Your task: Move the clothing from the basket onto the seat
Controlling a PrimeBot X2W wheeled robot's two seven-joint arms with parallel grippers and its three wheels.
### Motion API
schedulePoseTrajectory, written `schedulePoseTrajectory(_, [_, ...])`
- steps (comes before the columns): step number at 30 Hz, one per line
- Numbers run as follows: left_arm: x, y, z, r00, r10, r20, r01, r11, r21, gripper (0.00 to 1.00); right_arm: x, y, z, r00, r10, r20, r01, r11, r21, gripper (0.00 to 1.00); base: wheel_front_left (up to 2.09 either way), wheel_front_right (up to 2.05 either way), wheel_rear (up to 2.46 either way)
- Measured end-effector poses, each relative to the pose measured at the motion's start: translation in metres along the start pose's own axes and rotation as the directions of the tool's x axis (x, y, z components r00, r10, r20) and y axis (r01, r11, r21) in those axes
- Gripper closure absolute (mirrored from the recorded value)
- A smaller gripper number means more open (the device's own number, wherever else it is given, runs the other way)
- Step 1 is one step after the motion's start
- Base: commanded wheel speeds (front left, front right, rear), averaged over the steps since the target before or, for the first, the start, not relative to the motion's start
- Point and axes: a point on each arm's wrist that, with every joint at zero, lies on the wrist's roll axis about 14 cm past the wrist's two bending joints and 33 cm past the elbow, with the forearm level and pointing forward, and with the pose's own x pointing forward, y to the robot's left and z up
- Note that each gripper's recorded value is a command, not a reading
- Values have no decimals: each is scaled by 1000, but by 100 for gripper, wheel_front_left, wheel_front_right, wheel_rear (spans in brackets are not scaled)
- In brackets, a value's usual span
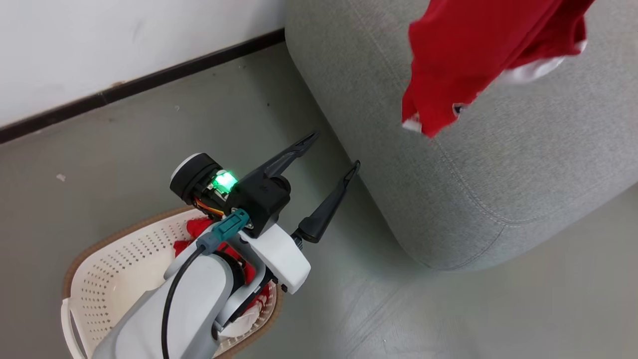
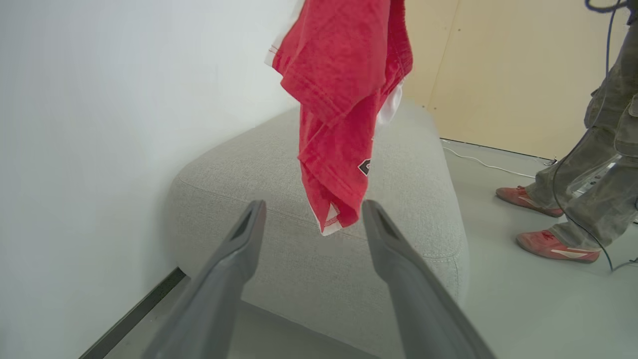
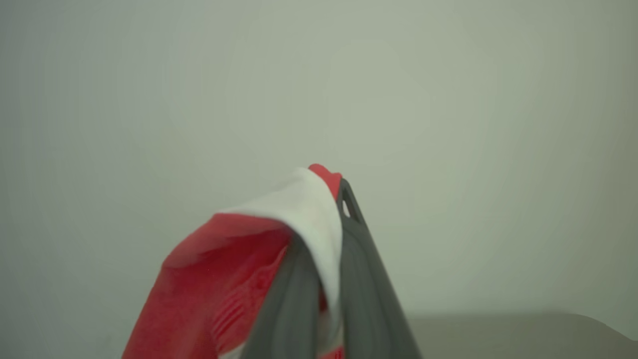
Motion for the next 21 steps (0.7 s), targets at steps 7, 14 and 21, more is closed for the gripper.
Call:
schedulePoseTrajectory(7, [-9, 20, -9, 999, 29, -23, -29, 1000, 5, 0, 46, -25, 5, 999, -27, 38, 30, 998, -62, 100, 0, 0, 0])
schedulePoseTrajectory(14, [-13, 39, -10, 998, 60, -13, -60, 998, 0, 0, 78, -51, 2, 997, -66, 45, 72, 984, -161, 100, 0, 0, 0])
schedulePoseTrajectory(21, [-22, 60, -27, 994, 98, -48, -99, 995, -16, 0, 71, -50, -86, 982, -108, -157, 86, 986, -139, 100, 0, 0, 0])
